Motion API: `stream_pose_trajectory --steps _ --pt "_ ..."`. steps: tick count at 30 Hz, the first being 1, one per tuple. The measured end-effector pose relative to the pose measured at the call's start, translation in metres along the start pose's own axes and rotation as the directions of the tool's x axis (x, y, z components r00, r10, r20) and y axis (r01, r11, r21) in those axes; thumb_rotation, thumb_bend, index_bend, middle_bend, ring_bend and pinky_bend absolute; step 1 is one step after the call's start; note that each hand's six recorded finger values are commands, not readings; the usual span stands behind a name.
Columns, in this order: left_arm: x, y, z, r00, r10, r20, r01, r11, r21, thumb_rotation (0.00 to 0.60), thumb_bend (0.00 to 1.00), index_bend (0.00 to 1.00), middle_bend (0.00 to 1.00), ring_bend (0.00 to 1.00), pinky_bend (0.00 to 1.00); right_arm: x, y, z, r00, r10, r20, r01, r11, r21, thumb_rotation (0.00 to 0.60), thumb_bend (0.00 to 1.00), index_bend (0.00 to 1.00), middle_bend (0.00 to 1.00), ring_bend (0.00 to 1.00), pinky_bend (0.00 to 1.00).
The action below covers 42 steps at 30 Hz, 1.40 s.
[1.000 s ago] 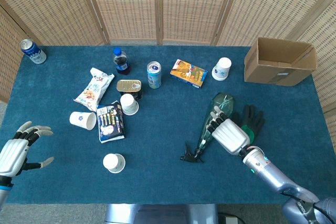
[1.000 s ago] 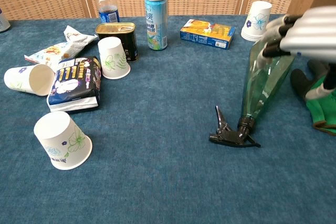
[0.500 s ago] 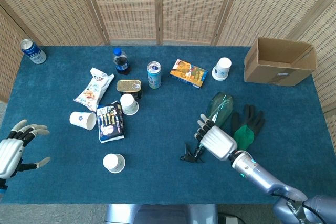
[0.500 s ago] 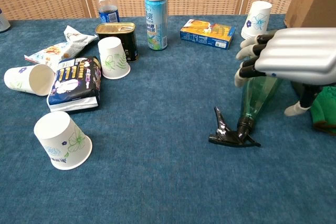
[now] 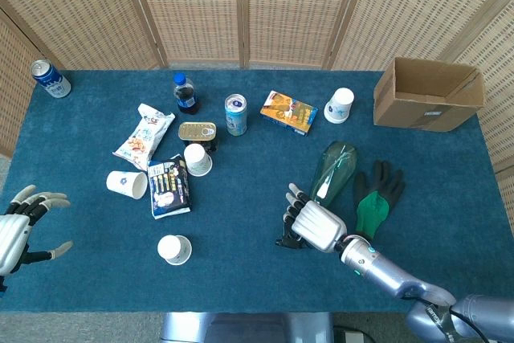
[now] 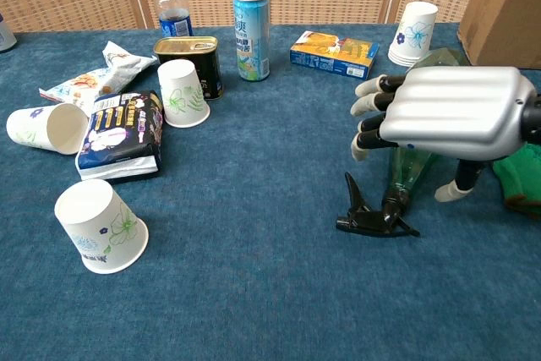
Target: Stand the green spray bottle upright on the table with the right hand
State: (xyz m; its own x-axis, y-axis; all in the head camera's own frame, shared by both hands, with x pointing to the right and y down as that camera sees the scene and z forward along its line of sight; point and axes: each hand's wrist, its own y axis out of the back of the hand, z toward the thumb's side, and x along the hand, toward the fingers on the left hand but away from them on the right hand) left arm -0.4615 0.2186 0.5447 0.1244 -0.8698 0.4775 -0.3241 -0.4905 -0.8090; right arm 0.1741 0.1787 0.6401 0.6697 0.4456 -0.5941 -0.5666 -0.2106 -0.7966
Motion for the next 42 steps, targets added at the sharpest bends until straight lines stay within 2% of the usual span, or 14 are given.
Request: stream_pose_trajectory --steps 16,28,34,39,42 --pt "-0.003 -0.003 -0.001 1.0 -0.002 -0.01 0.002 1.0 -0.003 0.597 0.18 0.3 0.28 0.22 0.03 -0.005 -0.017 -0.004 1.0 0.028 -0.009 -0.028 0.998 0.054 0.6 0.02 0.26 0.31 0.11 0.1" --pt "-0.007 -0.002 -0.002 1.0 0.001 -0.017 -0.001 1.0 -0.004 0.596 0.18 0.3 0.28 0.22 0.04 -0.009 -0.033 -0.002 0.998 0.06 -0.022 -0.058 0.996 0.074 0.6 0.04 0.34 0.33 0.16 0.12" --pt "-0.009 -0.002 -0.002 1.0 0.002 -0.018 -0.002 1.0 -0.008 0.595 0.18 0.3 0.28 0.22 0.04 -0.012 -0.037 -0.002 0.997 0.077 -0.024 -0.076 0.995 0.061 0.6 0.07 0.43 0.38 0.2 0.25" --pt "-0.01 -0.001 -0.003 1.0 0.009 -0.019 -0.009 1.0 -0.006 0.599 0.18 0.3 0.27 0.22 0.04 -0.014 -0.033 -0.002 0.997 0.067 -0.031 -0.065 0.997 0.048 0.6 0.1 0.5 0.48 0.3 0.39" --pt "-0.01 0.0 -0.002 1.0 0.013 -0.018 -0.013 1.0 -0.006 0.597 0.18 0.3 0.27 0.22 0.04 -0.015 -0.029 -0.002 0.998 0.057 -0.032 -0.056 0.998 0.036 0.6 0.1 0.53 0.51 0.34 0.42"
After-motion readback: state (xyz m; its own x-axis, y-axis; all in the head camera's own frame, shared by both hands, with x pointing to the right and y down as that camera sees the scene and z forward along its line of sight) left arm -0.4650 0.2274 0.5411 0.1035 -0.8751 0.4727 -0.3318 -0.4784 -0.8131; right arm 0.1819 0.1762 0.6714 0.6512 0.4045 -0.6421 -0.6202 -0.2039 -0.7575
